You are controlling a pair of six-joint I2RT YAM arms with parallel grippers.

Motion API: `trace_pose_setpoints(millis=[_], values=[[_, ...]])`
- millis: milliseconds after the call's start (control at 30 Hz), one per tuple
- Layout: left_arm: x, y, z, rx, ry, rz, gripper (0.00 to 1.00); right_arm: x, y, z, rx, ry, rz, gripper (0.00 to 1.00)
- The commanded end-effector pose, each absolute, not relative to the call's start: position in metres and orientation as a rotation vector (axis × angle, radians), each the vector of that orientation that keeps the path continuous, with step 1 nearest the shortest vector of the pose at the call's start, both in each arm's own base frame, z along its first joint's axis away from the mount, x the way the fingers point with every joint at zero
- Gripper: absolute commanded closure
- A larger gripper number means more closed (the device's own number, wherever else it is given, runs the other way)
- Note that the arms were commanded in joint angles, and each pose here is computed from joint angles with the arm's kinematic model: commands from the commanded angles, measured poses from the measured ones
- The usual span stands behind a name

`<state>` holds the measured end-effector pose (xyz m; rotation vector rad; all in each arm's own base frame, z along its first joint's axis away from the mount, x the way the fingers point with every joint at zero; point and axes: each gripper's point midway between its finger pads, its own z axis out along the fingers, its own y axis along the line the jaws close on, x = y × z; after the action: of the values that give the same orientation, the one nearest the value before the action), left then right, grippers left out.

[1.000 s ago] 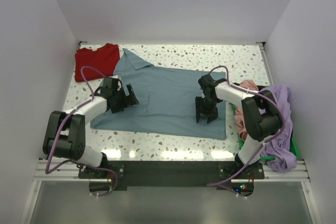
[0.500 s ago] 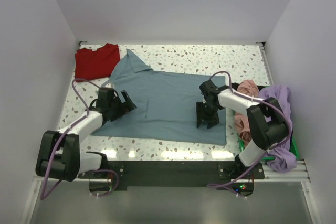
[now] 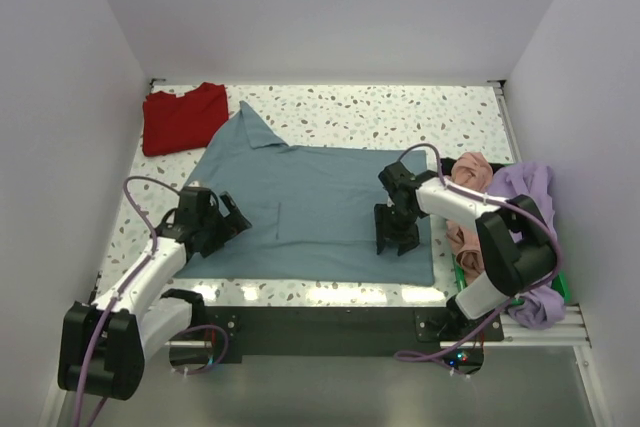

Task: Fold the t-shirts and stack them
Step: Fold the tshirt

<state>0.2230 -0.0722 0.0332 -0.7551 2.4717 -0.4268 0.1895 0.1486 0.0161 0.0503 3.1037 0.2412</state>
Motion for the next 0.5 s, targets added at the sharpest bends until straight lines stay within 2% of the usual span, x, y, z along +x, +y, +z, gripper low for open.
trace_pose_setpoints(millis=[0, 200, 333, 467], values=[[0.230, -0.069, 0.049, -0.760, 2.451, -0.411, 0.00, 0.192, 0.146, 0.040, 0.038, 3.082, 0.196, 0.42], [0.274, -0.075, 0.082, -0.614, 2.394, -0.432, 0.00, 0.218, 0.154, 0.075, 0.021, 2.987, 0.223, 0.42], [0.297, -0.086, 0.087, -0.534, 2.368, -0.491, 0.00, 0.230, 0.161, 0.069, 0.008, 2.974, 0.238, 0.41], [0.295, -0.097, 0.058, -0.498, 2.439, -0.553, 0.00, 0.236, 0.165, 0.045, 0.004, 2.994, 0.226, 0.42]])
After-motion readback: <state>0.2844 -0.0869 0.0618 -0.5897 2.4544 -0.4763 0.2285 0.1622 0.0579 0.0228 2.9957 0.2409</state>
